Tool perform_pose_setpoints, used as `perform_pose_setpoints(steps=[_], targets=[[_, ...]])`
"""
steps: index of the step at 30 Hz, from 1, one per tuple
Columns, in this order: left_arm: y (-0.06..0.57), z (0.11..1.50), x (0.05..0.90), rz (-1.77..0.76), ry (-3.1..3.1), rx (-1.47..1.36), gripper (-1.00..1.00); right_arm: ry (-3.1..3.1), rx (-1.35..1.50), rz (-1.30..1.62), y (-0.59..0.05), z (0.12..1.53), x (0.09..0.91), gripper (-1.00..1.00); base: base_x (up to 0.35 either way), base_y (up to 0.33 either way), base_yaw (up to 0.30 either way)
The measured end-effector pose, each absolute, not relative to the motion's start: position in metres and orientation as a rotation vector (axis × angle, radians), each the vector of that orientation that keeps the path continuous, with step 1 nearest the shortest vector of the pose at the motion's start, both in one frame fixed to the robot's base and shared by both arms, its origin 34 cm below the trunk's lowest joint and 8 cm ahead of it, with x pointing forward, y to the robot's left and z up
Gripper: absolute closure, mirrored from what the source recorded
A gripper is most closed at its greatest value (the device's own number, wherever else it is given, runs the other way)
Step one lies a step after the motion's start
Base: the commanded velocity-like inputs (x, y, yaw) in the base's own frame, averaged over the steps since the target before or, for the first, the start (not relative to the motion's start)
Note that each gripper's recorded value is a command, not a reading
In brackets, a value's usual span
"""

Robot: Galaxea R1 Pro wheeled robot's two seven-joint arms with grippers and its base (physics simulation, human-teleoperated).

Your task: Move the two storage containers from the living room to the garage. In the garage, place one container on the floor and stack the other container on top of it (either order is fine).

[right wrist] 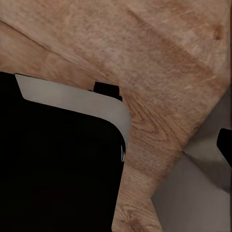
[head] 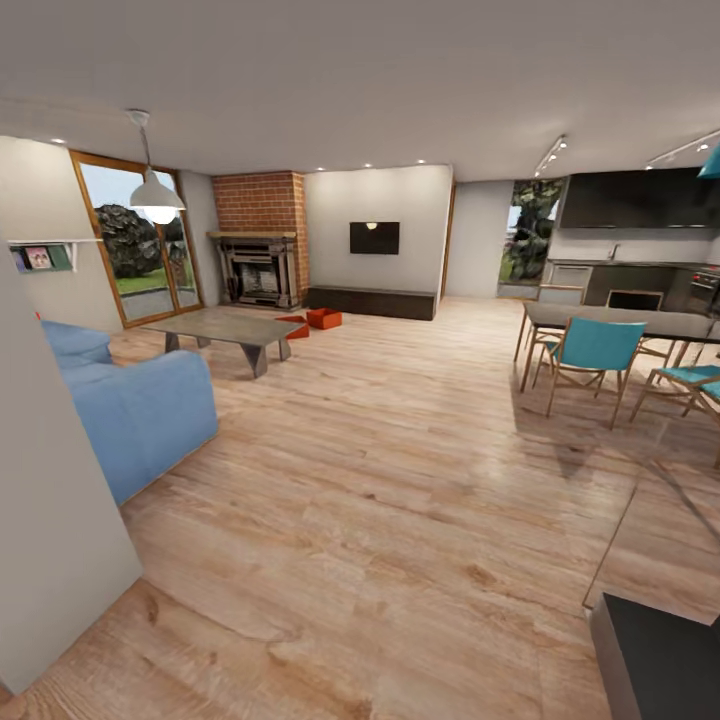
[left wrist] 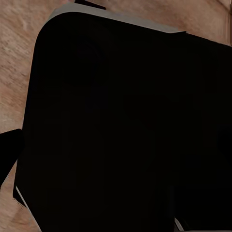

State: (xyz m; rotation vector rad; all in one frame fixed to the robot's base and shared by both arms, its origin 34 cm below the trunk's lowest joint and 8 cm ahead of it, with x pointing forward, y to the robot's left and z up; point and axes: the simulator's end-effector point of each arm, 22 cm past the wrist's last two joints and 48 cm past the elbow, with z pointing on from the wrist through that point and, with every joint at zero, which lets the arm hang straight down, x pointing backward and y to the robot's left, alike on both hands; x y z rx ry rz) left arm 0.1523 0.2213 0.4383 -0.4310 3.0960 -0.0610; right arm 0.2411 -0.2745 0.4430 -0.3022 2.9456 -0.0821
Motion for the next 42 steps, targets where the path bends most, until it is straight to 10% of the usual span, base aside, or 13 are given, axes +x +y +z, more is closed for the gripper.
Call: perform_pose_setpoints(steps=[42], targets=[[0.2212, 0.4383, 0.1532, -0.061, 3.095, -0.426, -1.0, 2.95, -0.363, -0.11, -0.2822, 0.4429, 0.238, -1.0, 0.323, 0.0, 0.0]])
